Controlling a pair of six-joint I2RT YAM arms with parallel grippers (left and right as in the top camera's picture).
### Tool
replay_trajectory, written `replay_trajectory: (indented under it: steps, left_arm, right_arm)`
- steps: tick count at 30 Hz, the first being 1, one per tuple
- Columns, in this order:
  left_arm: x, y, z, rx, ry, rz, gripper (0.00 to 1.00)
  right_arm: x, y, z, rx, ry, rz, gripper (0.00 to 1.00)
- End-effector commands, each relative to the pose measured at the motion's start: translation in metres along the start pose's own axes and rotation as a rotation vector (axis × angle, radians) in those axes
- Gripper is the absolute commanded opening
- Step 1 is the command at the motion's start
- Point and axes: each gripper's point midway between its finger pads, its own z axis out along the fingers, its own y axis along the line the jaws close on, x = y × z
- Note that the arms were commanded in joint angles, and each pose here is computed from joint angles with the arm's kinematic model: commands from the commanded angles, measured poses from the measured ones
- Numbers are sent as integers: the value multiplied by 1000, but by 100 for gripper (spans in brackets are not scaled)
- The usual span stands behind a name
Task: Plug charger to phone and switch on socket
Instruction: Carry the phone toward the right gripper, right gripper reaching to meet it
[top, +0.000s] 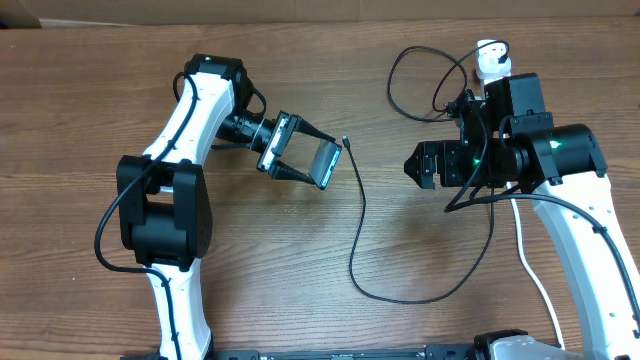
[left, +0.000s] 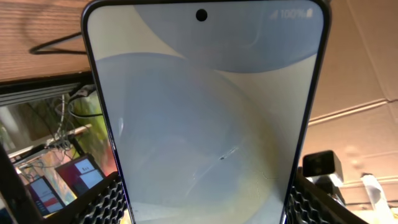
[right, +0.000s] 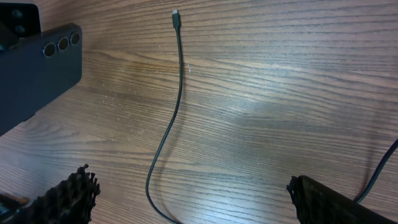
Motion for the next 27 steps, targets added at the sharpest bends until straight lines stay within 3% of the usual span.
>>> replay_trajectory:
  steps: [1,6,12,22,27]
  left_arm:
    - [8,-15,-5,67,32,23,44]
    - [-3,-13,-4,39,-14,81,43]
    - [-52,-8,-14,-75,-222,250,30]
    - [-118,10,-57,-291,-555,354,37]
    - [-133,11,-72,-375,-628,486,23]
  right_arm:
    - [-6,2,-5,-4,-21,1,100]
    - [-6,3,-5,-8,-21,0,100]
    - [-7,6,-5,-23,-25,7,100]
    - [-12,14,-6,-68,-40,6,100]
    - [-25,29,-6,-156,-86,-18,100]
